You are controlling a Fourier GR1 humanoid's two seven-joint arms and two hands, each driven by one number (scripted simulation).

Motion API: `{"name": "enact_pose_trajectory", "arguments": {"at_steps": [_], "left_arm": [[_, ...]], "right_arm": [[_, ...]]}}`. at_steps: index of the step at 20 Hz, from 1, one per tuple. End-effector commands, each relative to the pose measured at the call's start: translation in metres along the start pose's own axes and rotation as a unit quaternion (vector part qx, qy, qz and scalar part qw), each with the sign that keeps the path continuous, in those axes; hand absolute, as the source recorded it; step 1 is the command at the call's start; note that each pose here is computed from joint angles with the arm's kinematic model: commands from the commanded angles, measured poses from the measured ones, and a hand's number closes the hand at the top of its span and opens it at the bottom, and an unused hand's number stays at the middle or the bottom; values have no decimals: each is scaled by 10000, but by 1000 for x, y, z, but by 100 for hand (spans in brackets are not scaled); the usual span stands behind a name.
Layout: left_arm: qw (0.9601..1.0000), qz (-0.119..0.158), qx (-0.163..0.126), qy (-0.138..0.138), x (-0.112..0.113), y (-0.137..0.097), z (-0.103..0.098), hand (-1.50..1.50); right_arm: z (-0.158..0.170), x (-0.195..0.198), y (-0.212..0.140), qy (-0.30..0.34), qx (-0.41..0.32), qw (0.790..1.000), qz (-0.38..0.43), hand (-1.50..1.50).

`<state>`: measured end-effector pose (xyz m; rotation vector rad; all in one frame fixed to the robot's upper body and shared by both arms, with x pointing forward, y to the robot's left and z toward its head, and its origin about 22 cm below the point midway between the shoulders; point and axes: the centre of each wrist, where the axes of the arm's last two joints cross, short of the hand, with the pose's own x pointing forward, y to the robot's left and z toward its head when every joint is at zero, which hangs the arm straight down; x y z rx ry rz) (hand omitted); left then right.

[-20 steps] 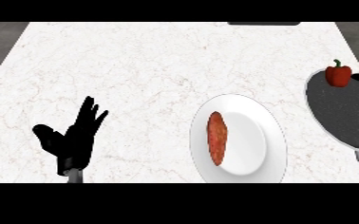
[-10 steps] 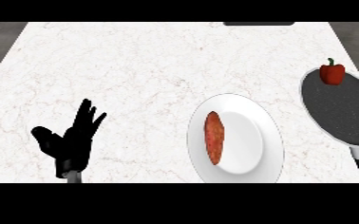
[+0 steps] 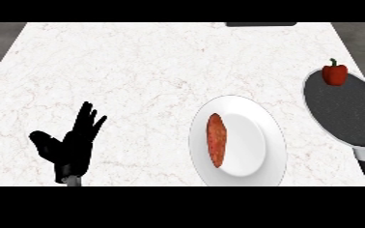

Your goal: Pick the bell pepper from the plate and place it in the pan

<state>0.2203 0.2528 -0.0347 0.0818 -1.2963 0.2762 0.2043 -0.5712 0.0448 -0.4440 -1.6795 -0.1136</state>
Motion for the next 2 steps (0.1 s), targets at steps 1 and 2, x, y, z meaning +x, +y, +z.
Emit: {"name": "enact_pose_trajectory", "arguments": {"at_steps": [1,2], "left_arm": [[9994,-40,116,315,-10,-8,-6,0],[9993,-29,72,360,-18,-1,-3,0]], "right_arm": [[26,-6,-1,-23,99,9999,-41,-150],[34,-15,7,42,25,10000,-20,-150]]}}
